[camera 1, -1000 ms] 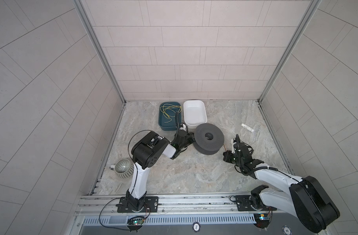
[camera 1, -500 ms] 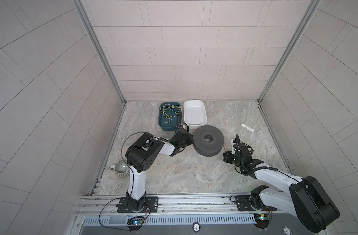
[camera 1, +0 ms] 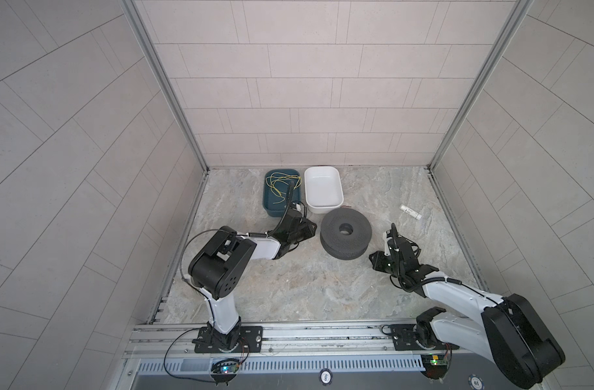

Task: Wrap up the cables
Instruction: 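Open both grippers and release the spool and the red cable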

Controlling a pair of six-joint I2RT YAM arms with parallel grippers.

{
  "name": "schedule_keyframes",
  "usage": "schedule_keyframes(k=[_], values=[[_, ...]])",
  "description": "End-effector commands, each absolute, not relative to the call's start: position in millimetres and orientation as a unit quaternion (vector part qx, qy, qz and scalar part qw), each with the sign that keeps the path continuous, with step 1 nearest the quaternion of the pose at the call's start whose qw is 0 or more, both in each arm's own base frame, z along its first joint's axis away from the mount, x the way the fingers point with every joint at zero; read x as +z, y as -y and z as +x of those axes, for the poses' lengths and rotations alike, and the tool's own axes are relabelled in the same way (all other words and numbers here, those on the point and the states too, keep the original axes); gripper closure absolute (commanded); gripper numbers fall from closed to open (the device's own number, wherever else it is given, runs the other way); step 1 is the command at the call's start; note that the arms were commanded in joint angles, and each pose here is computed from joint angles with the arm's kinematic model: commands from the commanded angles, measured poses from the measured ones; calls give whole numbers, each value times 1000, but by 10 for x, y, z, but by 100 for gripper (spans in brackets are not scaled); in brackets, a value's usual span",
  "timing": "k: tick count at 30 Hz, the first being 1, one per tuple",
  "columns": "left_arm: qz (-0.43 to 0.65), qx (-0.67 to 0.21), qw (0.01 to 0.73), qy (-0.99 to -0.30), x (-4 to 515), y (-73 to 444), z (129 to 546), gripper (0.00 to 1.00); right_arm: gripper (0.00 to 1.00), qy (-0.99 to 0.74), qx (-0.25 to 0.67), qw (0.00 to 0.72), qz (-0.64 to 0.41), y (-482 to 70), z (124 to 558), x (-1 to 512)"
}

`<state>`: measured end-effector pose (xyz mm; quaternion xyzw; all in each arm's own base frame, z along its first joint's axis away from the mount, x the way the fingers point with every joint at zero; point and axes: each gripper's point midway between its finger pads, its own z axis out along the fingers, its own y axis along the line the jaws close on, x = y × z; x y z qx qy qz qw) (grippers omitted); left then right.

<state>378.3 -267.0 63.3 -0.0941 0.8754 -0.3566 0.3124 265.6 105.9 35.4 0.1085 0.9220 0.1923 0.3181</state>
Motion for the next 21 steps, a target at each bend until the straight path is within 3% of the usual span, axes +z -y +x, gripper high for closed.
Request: schedule_keyframes(k=[1, 5, 10, 17, 19, 21], values=[[-81, -347, 332, -873, 764, 2619, 3786, 67, 80, -919, 182, 331, 109, -1026, 2728, 439], [-81, -346, 332, -874, 798, 2594, 3755, 66, 78, -916, 179, 342, 106, -1009, 2741, 524], [-74, -345, 344, -870, 1004, 2548, 3708, 56, 66, -910, 156, 373, 96, -916, 2770, 744], [-53, -314, 377, -870, 1443, 2423, 3671, 20, 36, -890, 118, 433, 80, -770, 2878, 1224], [-41, -297, 392, -870, 1568, 2376, 3684, 1, 28, -886, 94, 448, 72, -711, 2936, 1363], [-30, -273, 400, -874, 1665, 2321, 3698, 0, 21, -881, 65, 464, 66, -643, 3003, 1488]])
